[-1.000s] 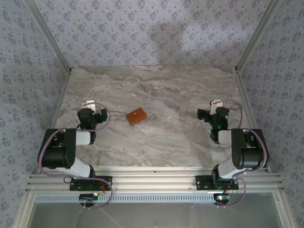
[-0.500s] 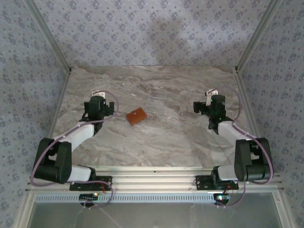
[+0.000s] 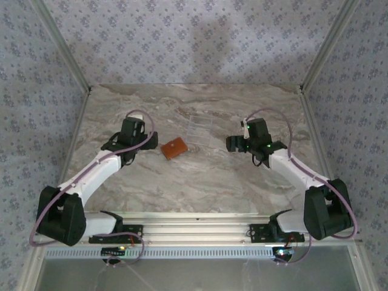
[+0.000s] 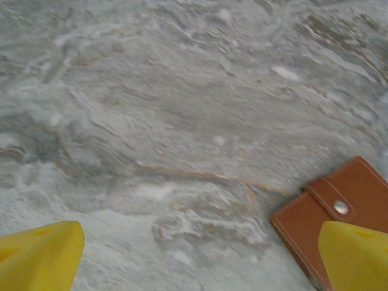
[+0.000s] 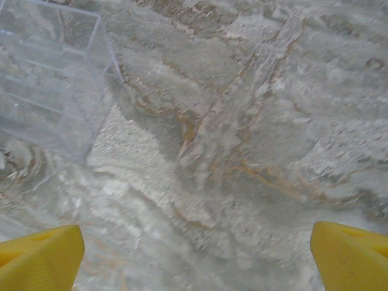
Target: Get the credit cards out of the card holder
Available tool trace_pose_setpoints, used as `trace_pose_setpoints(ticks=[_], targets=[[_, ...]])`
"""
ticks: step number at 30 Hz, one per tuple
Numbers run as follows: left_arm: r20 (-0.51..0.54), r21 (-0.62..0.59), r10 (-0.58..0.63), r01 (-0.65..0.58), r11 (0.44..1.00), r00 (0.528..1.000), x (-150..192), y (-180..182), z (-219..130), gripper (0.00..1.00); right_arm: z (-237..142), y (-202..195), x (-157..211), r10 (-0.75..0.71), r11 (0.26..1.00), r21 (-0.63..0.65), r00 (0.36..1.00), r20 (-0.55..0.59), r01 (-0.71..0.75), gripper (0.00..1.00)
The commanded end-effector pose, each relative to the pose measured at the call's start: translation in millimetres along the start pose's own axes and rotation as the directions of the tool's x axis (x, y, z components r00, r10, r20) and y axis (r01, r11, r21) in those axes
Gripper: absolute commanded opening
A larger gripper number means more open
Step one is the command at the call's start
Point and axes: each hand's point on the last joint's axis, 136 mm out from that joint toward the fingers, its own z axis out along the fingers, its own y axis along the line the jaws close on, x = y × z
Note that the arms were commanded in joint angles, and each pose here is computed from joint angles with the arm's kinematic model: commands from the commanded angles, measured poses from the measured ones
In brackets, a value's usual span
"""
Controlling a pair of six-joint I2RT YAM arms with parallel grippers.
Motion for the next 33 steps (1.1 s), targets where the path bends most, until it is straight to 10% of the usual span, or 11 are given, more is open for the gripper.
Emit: trace_pose_setpoints(ticks=[1,33], targets=[[-0.063,0.050,-0.032,0.036,0.998,0.997,6.0,-15.8,-8.8,0.99,-16.8,11.0,-1.1,0.127,0.991,-0.024,0.991,-0.034,-0.128,0.97],[-0.428,0.328,0.036,0.118,0.937,0.903,30.0,-113.8,35.3,0.91,13.3,101.5,20.1,0.141,0.976,-0.112,0.938,-0.316,-0.185,0.86]])
